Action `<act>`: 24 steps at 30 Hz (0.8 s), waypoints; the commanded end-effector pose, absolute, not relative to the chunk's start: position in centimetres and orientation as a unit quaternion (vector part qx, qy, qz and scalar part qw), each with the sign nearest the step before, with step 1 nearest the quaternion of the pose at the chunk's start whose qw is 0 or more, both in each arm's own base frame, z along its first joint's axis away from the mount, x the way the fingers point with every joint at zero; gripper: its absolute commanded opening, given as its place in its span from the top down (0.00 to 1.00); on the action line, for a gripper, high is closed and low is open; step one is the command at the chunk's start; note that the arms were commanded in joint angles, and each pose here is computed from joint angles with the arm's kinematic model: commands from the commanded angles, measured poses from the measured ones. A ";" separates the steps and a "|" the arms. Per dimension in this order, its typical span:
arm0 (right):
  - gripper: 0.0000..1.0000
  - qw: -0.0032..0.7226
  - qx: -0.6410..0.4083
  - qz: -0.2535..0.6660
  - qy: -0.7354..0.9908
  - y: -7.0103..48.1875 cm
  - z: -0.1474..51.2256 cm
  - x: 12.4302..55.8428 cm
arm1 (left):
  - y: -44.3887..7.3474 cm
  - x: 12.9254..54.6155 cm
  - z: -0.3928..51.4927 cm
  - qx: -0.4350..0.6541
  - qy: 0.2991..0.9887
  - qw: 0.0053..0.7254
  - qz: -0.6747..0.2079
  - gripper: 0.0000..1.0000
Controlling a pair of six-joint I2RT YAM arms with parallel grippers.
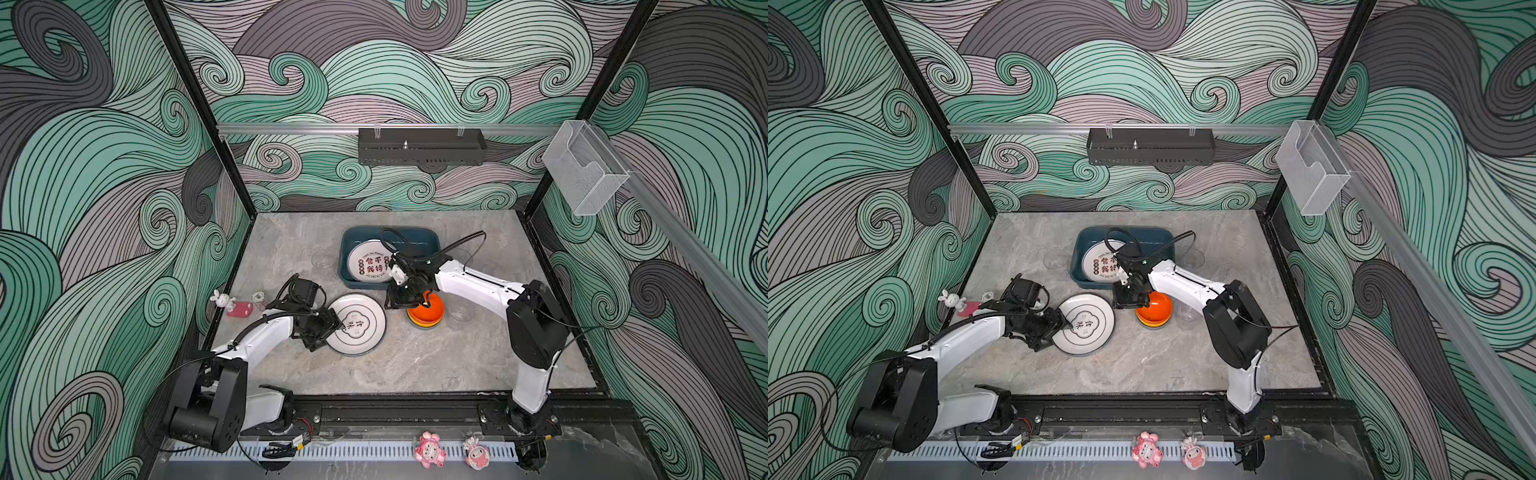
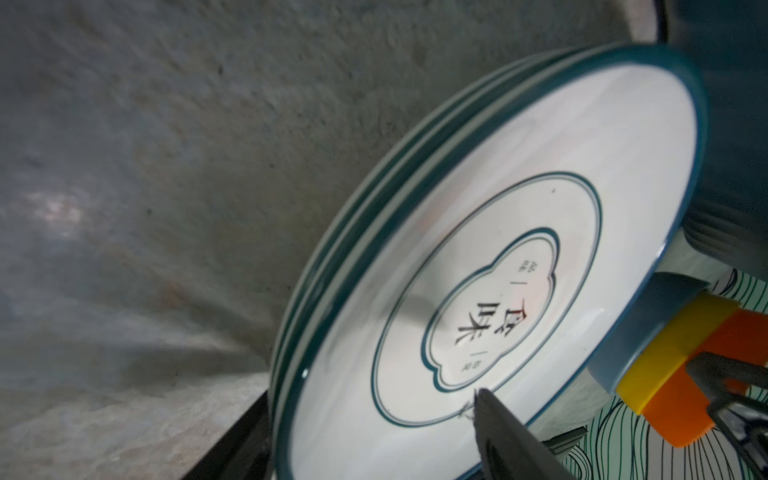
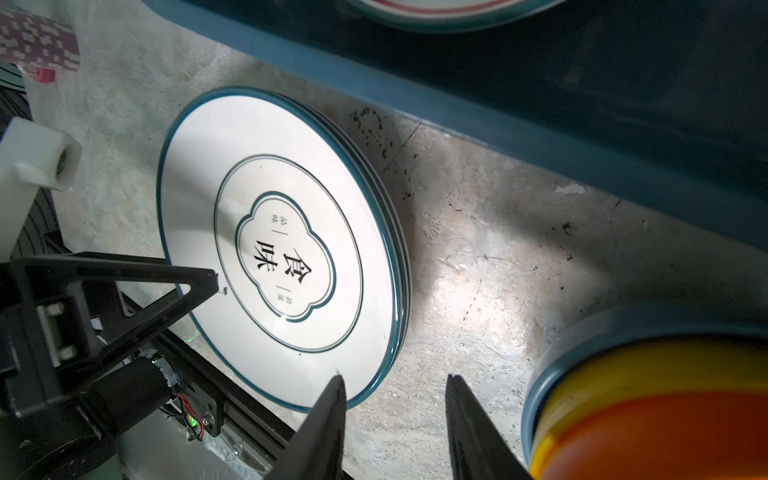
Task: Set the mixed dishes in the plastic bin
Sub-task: 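Move the right gripper back to the white plate stack edge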
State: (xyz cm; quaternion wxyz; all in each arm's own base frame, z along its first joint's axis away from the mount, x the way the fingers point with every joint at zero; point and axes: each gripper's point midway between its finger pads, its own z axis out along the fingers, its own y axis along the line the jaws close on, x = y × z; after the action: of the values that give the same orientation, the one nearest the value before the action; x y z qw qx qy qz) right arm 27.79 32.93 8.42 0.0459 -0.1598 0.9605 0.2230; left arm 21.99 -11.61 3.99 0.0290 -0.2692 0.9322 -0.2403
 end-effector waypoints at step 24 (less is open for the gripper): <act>0.59 0.035 -0.194 0.163 0.967 35.4 5.7 28.6 | -11.2 21.7 4.9 -0.253 0.938 0.039 -0.233 0.38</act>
State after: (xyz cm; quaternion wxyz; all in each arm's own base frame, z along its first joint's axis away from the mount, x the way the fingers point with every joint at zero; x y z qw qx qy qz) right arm 28.55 35.26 5.68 0.0354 -0.1873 0.9663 0.1727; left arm 21.57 -11.41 4.75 0.0395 -0.2577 0.9350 -0.2405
